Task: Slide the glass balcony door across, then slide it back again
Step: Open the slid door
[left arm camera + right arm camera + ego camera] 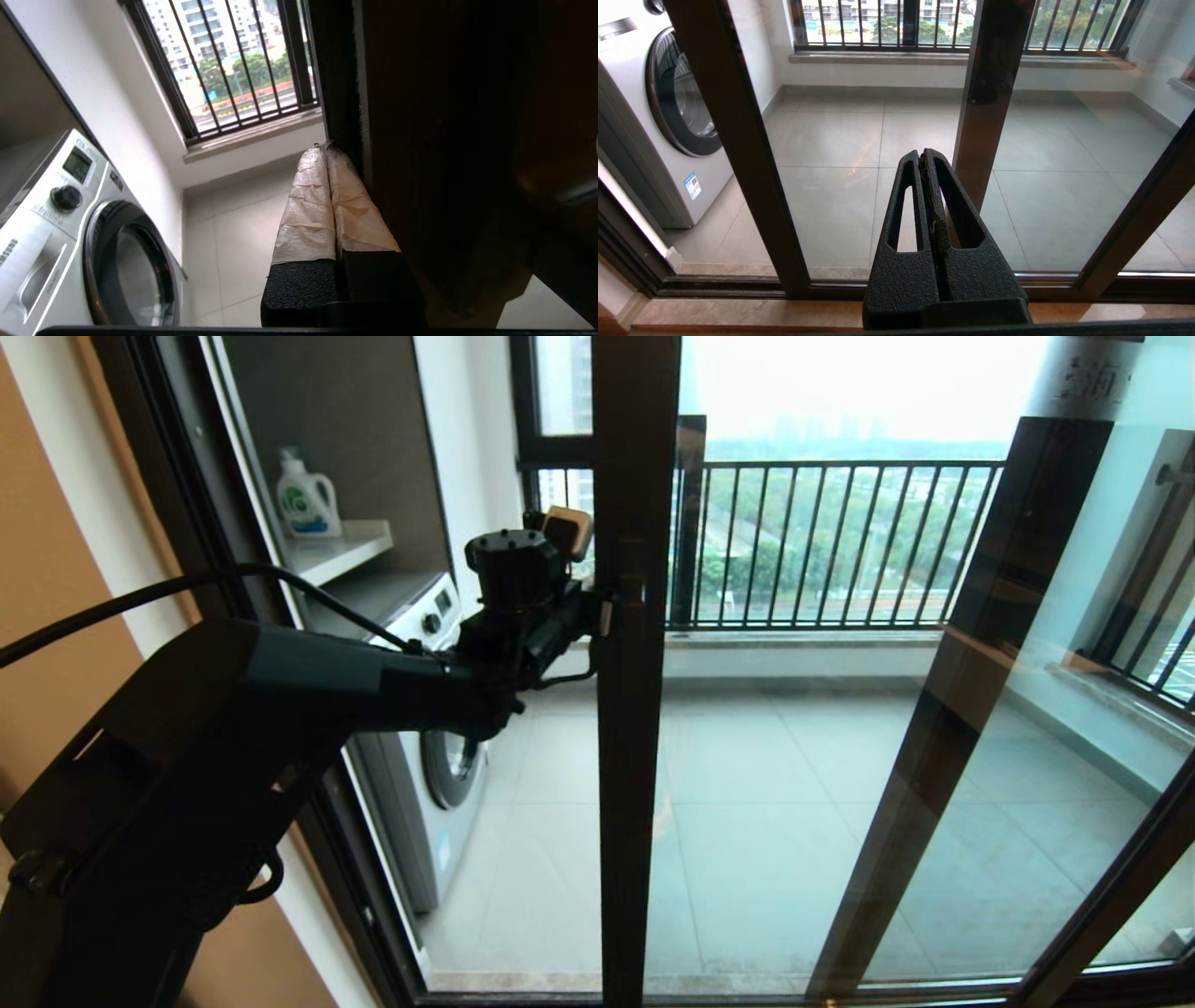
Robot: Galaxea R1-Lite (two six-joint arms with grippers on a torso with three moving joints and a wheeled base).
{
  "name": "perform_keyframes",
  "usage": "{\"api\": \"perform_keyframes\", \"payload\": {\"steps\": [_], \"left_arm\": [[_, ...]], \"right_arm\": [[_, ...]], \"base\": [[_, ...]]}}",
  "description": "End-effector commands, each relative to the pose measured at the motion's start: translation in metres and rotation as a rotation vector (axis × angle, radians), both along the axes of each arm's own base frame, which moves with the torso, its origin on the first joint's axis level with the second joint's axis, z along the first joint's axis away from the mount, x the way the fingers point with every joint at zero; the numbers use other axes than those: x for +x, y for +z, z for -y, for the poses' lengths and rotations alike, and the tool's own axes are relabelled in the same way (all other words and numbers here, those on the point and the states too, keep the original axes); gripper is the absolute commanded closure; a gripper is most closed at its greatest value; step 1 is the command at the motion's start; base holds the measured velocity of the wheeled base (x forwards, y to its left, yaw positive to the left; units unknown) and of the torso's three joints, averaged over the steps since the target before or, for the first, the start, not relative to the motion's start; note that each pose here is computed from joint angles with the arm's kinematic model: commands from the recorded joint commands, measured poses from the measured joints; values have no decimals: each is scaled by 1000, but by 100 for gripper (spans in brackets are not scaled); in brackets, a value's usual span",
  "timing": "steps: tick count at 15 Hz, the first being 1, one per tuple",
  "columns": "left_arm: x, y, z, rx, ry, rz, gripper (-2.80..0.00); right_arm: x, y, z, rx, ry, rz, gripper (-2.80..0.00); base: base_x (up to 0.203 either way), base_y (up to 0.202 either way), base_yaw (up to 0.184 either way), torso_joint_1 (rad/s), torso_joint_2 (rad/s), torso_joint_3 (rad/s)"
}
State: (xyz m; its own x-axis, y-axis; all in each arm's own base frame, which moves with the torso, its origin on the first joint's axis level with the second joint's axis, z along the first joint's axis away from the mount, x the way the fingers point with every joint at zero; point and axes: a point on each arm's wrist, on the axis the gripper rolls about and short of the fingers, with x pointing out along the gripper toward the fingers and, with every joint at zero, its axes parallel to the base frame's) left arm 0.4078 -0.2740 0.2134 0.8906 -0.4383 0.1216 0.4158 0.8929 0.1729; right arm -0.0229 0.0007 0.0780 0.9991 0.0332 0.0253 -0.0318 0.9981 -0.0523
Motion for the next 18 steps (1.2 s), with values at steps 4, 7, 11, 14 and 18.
{"api": "perform_keyframes", "payload": {"steps": [4,7,11,14,18], "left_arm": [[-3,-3,11,-4,-19,5,0],[-2,-3,8,-13,34,3,0],[1,-3,-9,0,86,-16,0],[-2,-8,-47,6,145,-66,0],[-32,-2,-132,-25,247,-96,0]], "right_arm": [[1,-3,0,-1,1,-10,0],[1,-3,0,-1,1,-10,0],[1,-3,0,-1,1,-10,0],[1,-3,0,-1,1,-10,0],[1,-3,0,-1,1,-10,0]], "base": [[0,0,0,0,0,0],[0,0,0,0,0,0],[0,0,0,0,0,0],[0,0,0,0,0,0],[0,0,0,0,0,0]]}}
